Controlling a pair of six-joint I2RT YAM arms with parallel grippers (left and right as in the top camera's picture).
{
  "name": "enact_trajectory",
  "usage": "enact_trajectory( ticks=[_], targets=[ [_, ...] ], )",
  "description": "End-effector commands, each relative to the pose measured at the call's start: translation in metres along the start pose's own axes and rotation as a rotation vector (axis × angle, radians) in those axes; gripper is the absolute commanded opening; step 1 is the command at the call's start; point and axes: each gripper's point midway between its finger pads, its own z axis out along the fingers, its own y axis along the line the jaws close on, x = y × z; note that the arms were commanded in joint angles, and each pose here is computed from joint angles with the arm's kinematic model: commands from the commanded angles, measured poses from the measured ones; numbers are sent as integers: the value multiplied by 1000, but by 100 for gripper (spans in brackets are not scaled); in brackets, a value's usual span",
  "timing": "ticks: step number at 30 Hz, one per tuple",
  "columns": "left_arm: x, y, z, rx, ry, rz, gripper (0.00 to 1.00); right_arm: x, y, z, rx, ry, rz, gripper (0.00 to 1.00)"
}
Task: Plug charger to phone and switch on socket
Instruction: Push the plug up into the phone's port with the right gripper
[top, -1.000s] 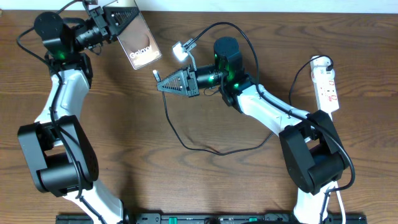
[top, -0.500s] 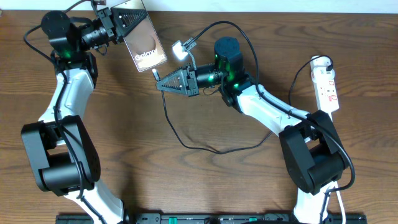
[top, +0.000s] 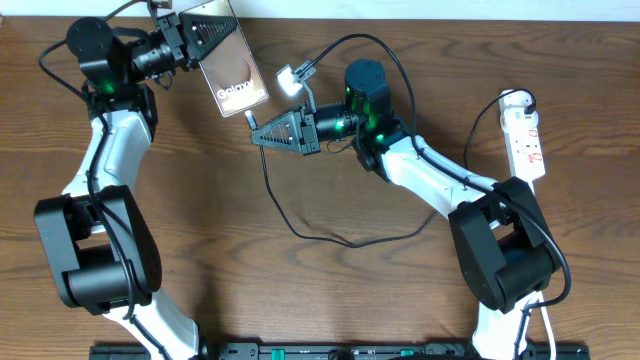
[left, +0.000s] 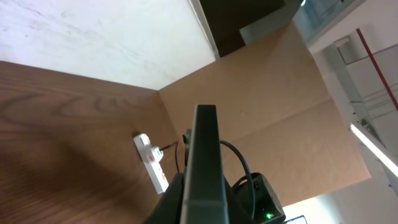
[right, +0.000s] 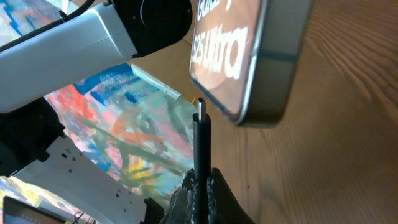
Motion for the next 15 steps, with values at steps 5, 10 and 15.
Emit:
enact_trajectory(
  ticks=[5,10,15],
  targets=[
    [1,-11,-2,10,10,24,7,-2,-2,-1,-3,0,5,1],
    [1,-12,-1,10,12,19,7,-3,-2,-1,1,-4,5,1],
    [1,-12,-1,10,11,1,7,-4,-3,-1,6,-8,7,1]
  ],
)
